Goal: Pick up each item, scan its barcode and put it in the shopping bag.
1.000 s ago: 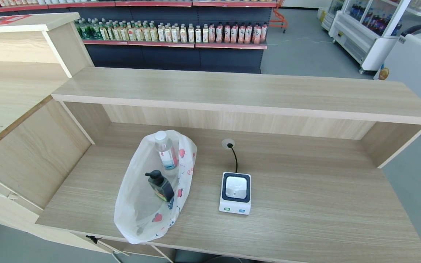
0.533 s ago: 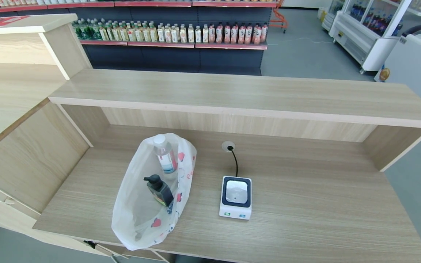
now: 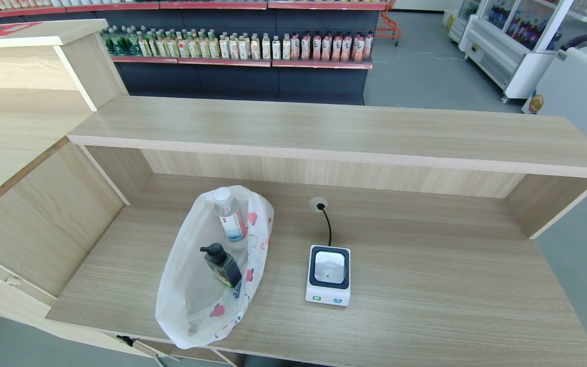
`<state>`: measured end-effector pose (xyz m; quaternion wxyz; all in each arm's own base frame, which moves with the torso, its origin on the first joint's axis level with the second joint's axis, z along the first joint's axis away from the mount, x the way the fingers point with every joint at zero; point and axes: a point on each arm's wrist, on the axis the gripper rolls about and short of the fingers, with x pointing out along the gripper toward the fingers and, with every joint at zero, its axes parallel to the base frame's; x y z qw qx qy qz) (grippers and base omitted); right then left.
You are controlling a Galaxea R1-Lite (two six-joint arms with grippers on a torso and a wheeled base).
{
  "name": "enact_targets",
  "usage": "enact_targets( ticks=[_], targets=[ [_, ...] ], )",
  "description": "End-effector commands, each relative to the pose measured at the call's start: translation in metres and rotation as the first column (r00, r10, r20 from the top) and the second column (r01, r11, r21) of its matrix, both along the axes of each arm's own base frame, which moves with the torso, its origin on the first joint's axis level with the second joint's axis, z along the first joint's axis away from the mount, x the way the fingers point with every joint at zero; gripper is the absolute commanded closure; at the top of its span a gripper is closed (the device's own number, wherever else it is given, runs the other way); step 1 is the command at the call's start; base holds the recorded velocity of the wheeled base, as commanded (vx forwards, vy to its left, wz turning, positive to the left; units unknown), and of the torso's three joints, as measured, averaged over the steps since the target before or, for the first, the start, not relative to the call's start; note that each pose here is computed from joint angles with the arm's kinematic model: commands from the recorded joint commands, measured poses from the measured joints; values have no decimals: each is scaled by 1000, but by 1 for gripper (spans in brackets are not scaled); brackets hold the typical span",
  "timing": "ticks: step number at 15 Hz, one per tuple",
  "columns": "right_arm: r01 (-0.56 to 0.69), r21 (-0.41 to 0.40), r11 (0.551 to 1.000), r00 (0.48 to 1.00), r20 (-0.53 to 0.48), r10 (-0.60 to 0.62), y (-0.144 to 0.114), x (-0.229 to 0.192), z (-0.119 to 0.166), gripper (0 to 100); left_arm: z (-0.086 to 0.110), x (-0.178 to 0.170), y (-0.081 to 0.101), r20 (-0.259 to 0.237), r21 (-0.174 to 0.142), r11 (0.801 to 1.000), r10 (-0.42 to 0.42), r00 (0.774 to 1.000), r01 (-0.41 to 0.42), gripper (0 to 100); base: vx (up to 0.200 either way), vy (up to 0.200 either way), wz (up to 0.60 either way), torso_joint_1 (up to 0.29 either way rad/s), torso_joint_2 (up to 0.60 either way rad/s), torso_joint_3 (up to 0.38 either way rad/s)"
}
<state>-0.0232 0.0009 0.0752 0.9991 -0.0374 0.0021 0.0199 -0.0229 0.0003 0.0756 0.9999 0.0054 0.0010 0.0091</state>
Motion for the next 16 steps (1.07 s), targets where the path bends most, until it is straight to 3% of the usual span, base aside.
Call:
enact_targets(
  ticks=[1,16],
  targets=[
    [0,0,1000,1000,-2,0,0,0,0,100,0,0,0,0,0,1000,0,1000,0,0,0,0,0,0,0,0],
    [0,-8,1000,1000,-2,0,0,0,0,100,0,0,0,0,0,1000,0,1000,0,0,0,0,0,0,0,0]
  ],
)
